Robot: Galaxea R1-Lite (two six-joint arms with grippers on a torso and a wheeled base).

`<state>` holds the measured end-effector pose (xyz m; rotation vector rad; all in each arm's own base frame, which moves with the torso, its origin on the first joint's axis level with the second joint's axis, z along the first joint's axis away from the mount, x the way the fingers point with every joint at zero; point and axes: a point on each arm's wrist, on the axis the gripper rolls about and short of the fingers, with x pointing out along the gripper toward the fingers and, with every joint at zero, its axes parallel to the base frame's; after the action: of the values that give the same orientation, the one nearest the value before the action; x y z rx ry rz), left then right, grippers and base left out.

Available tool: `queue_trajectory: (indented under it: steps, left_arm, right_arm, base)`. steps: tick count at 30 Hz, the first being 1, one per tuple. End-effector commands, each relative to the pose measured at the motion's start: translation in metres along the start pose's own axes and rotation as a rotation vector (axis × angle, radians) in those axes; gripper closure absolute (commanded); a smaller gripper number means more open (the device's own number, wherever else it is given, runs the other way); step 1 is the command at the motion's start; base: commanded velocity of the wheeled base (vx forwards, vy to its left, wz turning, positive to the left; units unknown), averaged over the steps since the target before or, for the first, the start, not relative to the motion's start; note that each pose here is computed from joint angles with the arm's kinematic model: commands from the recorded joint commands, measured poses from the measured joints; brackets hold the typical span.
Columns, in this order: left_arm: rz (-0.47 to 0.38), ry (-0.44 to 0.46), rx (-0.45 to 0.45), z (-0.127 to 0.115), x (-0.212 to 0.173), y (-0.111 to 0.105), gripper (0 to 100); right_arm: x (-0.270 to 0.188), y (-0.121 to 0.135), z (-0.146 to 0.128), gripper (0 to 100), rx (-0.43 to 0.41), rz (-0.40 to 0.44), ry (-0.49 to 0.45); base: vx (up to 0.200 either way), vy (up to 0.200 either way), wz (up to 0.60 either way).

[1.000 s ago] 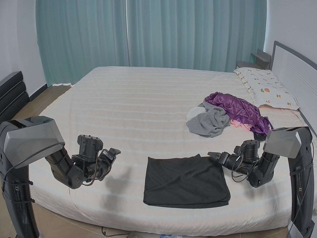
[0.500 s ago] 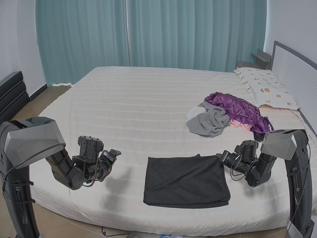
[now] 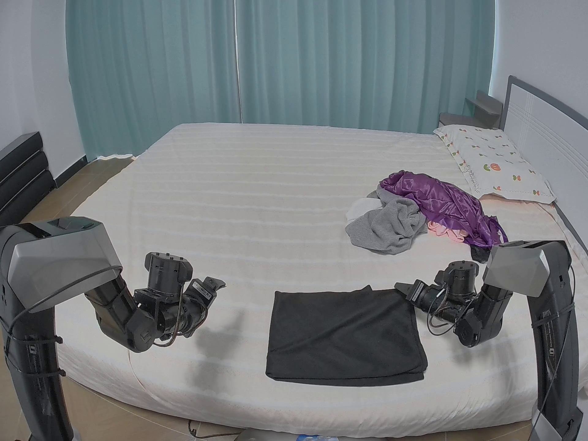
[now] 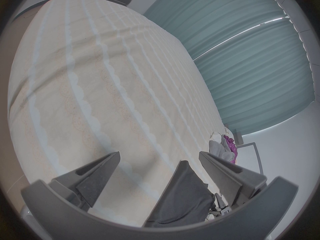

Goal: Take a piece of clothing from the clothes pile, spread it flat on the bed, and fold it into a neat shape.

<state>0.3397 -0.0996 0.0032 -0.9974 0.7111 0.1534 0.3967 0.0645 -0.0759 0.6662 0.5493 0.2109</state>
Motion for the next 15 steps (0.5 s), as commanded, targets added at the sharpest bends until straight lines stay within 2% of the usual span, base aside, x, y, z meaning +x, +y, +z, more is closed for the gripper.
queue_trajectory:
  steps: [1,3,5,6,9,13,15]
  left_arm:
    - [0.002,0.001,0.004,0.0,0.0,0.001,0]
    - [0.002,0.0,0.003,0.0,0.001,0.001,0]
    - [0.001,-0.001,0.002,0.001,0.0,0.0,0]
    - [0.001,-0.001,0.002,0.001,0.0,0.0,0]
    - [-0.001,0.0,0.001,0.001,0.0,0.0,0]
    - [-0.009,-0.001,0.002,0.001,-0.001,-0.002,0]
    - [-0.014,0.006,0.004,-0.002,-0.002,-0.004,0]
  right_arm:
    - [-0.008,0.002,0.008,0,0.027,0.001,-0.025]
    - [-0.013,0.004,0.011,0,0.044,0.001,-0.034]
    - [-0.042,0.014,0.02,0,0.119,-0.002,-0.076]
    - [-0.045,0.014,0.02,0,0.126,-0.004,-0.078]
    - [-0.083,0.015,0.014,0,0.202,-0.043,-0.097]
    - [-0.11,0.007,0.001,0,0.287,-0.07,-0.097]
    - [-0.116,0.004,-0.001,0,0.321,-0.088,-0.089]
  base:
    - [0.0,0.0,0.0]
    - [0.0,0.0,0.0]
    - [0.0,0.0,0.0]
    - [0.0,0.0,0.0]
    - [0.0,0.0,0.0]
    - [0.0,0.0,0.0]
    - [0.0,-0.2,0.0]
